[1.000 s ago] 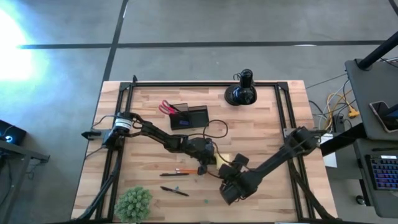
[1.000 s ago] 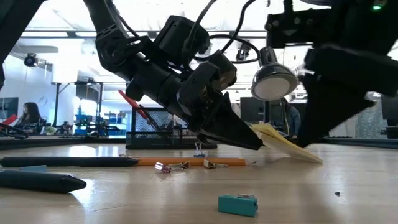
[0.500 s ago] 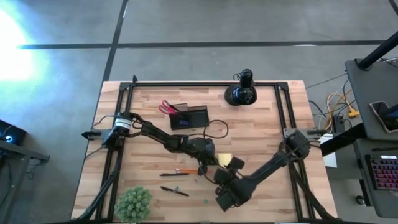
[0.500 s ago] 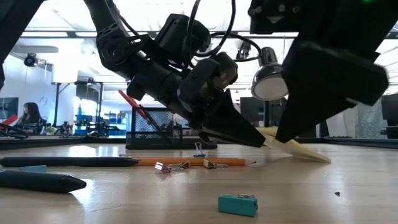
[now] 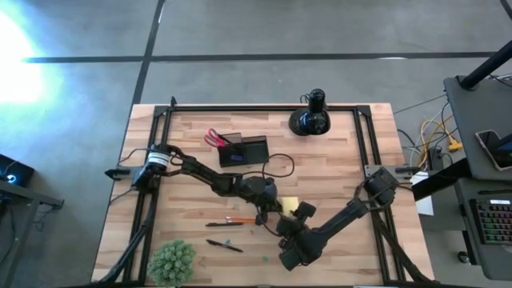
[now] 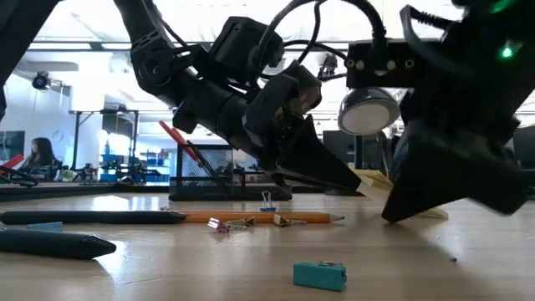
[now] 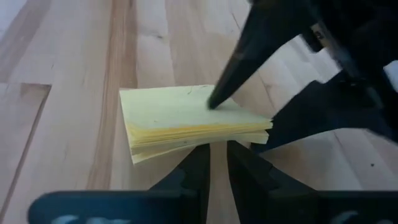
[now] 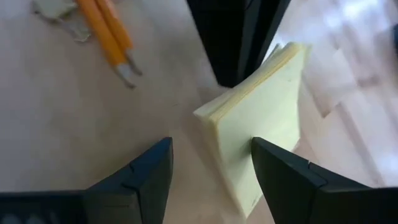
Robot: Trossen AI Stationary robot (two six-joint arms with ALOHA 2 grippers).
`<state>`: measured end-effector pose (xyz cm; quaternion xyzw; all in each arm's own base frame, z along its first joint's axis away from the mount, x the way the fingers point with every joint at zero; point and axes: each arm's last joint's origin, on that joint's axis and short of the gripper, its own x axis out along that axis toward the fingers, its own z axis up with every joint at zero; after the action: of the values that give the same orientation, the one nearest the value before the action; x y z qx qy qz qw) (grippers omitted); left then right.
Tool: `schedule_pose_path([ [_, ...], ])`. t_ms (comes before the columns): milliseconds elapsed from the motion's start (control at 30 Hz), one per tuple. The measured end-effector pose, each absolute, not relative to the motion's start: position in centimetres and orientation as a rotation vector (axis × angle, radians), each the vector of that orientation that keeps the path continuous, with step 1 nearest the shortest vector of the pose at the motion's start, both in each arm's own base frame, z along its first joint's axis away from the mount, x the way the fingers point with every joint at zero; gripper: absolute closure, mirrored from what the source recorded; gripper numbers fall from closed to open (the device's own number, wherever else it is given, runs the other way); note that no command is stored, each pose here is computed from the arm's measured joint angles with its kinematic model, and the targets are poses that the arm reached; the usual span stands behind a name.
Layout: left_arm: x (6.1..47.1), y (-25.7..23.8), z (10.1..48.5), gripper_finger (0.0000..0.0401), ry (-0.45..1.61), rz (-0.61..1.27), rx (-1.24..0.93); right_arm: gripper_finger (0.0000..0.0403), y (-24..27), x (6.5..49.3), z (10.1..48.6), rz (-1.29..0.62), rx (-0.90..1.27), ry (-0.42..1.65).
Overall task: Pick and place office supplies into organizer
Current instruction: Put the sticky notes into the black organizer
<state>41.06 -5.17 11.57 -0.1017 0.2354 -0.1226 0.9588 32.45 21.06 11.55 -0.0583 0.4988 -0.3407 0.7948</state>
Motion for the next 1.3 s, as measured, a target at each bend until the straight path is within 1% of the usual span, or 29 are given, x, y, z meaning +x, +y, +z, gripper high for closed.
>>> schedule_pose_path([
  [133,41.1,-5.2,11.7,0.0361,0.467,-0.250,-0.205,0.0205,19.3,32.2,10.6,-0.819,-0.192,1.095],
  [233,41.2,-5.2,11.8,0.0361,0.454,-0.252,-0.205,0.0236,17.8,31.7,10.1,-0.914,-0.191,1.111],
  [333,41.1,-5.2,11.7,0.0361,0.457,-0.250,-0.208,0.0289,17.4,31.6,10.2,-0.925,-0.162,1.136],
  [433,40.8,-5.1,11.3,0.0361,0.481,-0.245,-0.222,0.0360,17.4,31.5,10.5,-0.907,-0.148,1.178],
  [467,40.5,-5.1,11.0,0.0361,0.496,-0.239,-0.239,0.0377,17.4,31.5,10.8,-0.905,-0.137,1.178],
  [500,40.2,-5.1,10.6,0.0361,0.522,-0.231,-0.264,0.0384,17.4,31.5,11.2,-0.908,-0.115,1.167],
  [667,38.3,-5.0,9.9,0.0361,0.597,-0.219,-0.351,0.0392,16.6,31.3,15.4,-0.938,0.076,1.043],
  [833,35.3,-5.0,10.2,0.0361,0.649,-0.188,-0.371,0.0393,13.2,30.1,21.2,-0.981,0.216,0.835],
  [900,34.1,-4.7,10.7,0.0361,0.638,-0.115,-0.373,0.0393,11.4,29.7,22.9,-0.970,0.319,0.778],
  [1000,31.6,-4.1,11.6,0.0361,0.594,0.054,-0.380,0.0393,9.1,30.0,24.7,-0.859,0.504,0.644],
  [1067,29.8,-3.5,12.3,0.0361,0.553,0.153,-0.398,0.0393,7.1,30.2,25.0,-0.818,0.637,0.541],
  [1133,27.9,-3.1,12.8,0.0361,0.522,0.218,-0.412,0.0393,4.8,30.1,24.4,-0.828,0.788,0.487],
  [1233,25.4,-2.7,13.7,0.0361,0.472,0.252,-0.427,0.0394,1.3,30.4,22.9,-0.811,0.997,0.397],
  [1300,23.9,-2.5,14.2,0.0361,0.440,0.257,-0.435,0.0394,-0.8,30.8,22.4,-0.752,1.152,0.288],
])
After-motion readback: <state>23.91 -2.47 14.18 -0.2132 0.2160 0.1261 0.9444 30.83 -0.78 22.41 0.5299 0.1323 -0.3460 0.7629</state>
